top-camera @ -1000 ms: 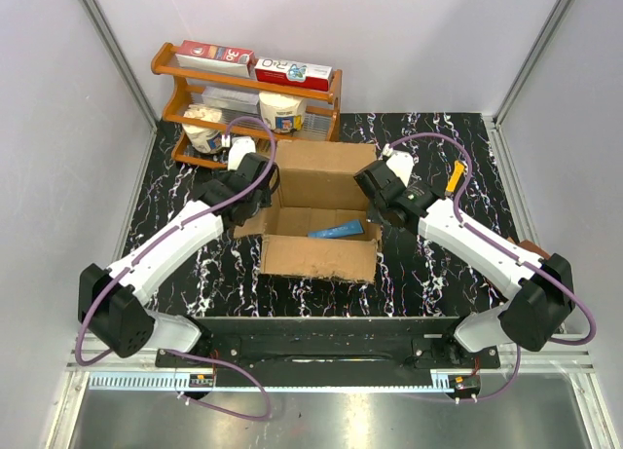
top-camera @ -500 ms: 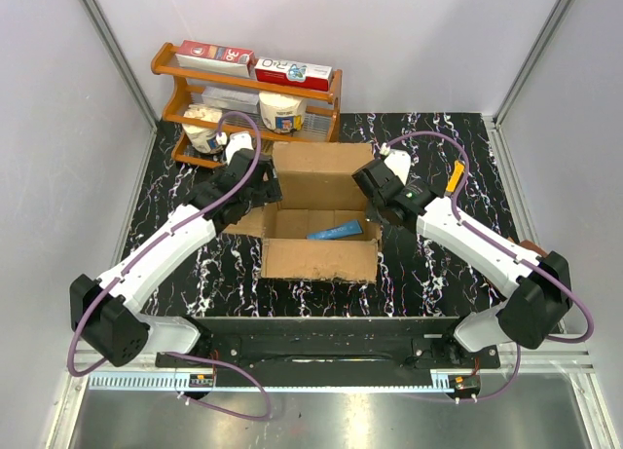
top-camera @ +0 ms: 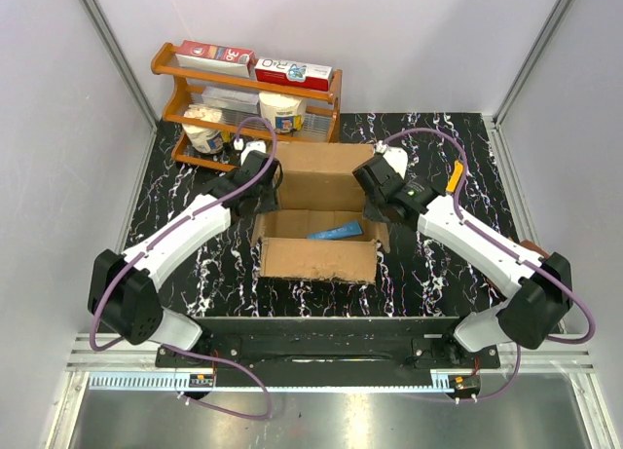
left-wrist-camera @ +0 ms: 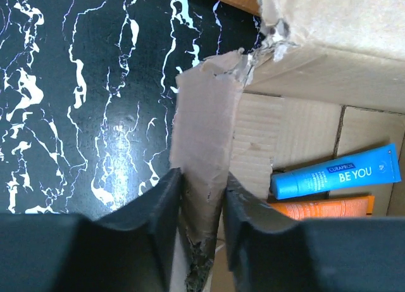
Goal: Unpack the express box
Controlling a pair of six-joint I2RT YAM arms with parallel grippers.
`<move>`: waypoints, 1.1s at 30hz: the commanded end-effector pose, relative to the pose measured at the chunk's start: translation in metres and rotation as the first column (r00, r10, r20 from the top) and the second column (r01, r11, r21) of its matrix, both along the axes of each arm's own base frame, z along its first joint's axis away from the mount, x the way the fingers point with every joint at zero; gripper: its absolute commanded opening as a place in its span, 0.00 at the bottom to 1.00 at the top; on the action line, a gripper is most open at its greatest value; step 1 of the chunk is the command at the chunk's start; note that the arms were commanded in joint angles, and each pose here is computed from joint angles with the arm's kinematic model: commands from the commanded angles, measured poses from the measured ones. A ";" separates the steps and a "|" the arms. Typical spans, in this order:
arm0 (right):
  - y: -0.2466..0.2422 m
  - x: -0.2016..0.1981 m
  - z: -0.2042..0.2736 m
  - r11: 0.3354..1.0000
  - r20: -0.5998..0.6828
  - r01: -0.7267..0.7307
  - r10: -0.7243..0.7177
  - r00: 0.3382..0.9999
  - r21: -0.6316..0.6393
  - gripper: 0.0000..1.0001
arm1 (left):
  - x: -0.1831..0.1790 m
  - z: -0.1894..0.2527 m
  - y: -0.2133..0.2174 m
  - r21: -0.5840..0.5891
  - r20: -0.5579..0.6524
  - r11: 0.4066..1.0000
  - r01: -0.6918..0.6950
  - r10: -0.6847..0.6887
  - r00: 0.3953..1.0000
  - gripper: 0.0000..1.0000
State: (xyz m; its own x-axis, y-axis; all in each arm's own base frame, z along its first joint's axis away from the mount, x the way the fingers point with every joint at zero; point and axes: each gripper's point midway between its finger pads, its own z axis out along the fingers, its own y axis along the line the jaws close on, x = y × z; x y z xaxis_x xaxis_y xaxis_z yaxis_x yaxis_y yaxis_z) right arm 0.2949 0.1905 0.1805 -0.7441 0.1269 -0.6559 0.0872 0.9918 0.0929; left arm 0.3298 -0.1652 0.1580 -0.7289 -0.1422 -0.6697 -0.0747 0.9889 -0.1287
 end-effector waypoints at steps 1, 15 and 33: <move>0.019 0.007 0.050 0.991 0.108 -0.079 0.067 0.992 0.109 0.46 | 0.007 0.014 -0.017 -0.064 0.027 0.997 0.050 -0.049 0.998 0.29; 0.060 -0.033 0.149 0.763 0.429 -0.637 0.543 0.722 0.107 0.55 | 0.014 0.057 -0.031 -0.005 0.176 0.959 0.285 -0.279 0.944 0.00; 0.126 -0.071 0.041 0.583 0.232 -0.808 0.800 0.553 -0.084 0.43 | -0.012 0.090 -0.054 0.034 0.507 0.825 0.564 -0.500 0.702 0.00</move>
